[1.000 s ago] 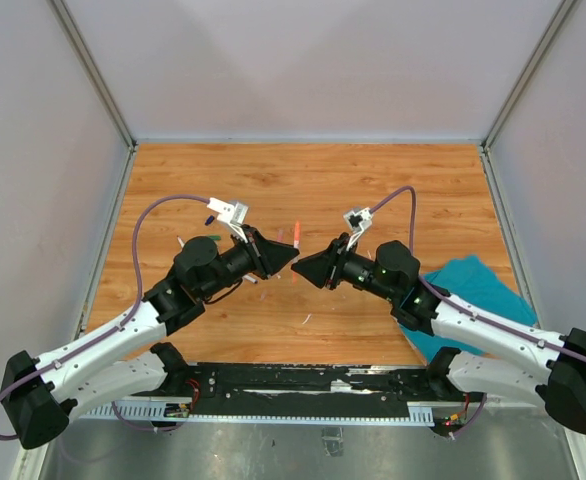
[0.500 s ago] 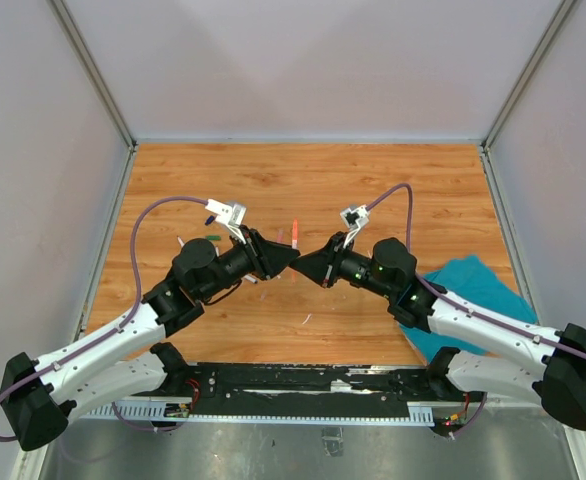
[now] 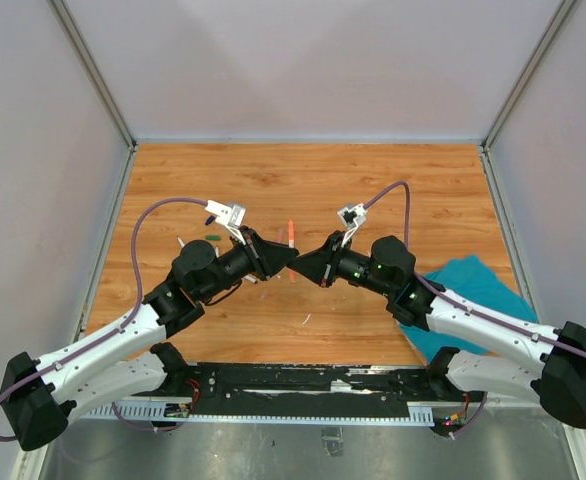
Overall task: Insert the pens into the pen caps
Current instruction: Adjust the pen, then pick up the pen cap from the center of the board.
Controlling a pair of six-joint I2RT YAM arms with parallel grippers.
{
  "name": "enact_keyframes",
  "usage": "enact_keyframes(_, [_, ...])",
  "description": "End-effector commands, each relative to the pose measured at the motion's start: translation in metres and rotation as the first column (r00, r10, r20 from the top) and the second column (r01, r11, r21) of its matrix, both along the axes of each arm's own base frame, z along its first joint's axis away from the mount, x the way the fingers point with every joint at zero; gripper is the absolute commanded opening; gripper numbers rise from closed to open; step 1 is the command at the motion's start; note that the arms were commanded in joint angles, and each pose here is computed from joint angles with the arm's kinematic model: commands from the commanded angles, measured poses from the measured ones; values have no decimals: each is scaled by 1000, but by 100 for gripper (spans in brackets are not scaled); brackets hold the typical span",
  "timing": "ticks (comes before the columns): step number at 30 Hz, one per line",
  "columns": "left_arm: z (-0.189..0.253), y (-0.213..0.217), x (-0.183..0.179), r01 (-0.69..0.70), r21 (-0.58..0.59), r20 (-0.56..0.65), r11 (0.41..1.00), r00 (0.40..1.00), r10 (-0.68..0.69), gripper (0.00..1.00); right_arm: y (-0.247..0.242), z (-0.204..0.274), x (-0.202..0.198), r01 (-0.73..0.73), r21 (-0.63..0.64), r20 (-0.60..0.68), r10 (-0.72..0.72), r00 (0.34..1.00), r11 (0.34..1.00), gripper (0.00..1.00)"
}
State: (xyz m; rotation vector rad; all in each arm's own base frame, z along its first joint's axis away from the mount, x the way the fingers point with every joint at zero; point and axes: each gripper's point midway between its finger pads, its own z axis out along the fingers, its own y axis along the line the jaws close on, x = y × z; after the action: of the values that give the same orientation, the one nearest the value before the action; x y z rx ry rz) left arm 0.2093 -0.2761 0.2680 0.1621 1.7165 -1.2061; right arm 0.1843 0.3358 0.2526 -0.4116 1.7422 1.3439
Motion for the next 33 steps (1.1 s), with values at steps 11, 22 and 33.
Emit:
enact_keyframes(11, [3,29,12,-155,73,19,985,988,154,1,-14,3,6,80,-71,82,-74,994,994,42])
enact_keyframes(22, [23,79,2,-266,242,117,933,963,244,0,-51,-69,23,223,-355,75,-210,975,908,61])
enact_keyframes(33, [39,126,-17,-362,258,167,896,930,327,0,-42,-97,16,15,-691,408,372,834,723,67])
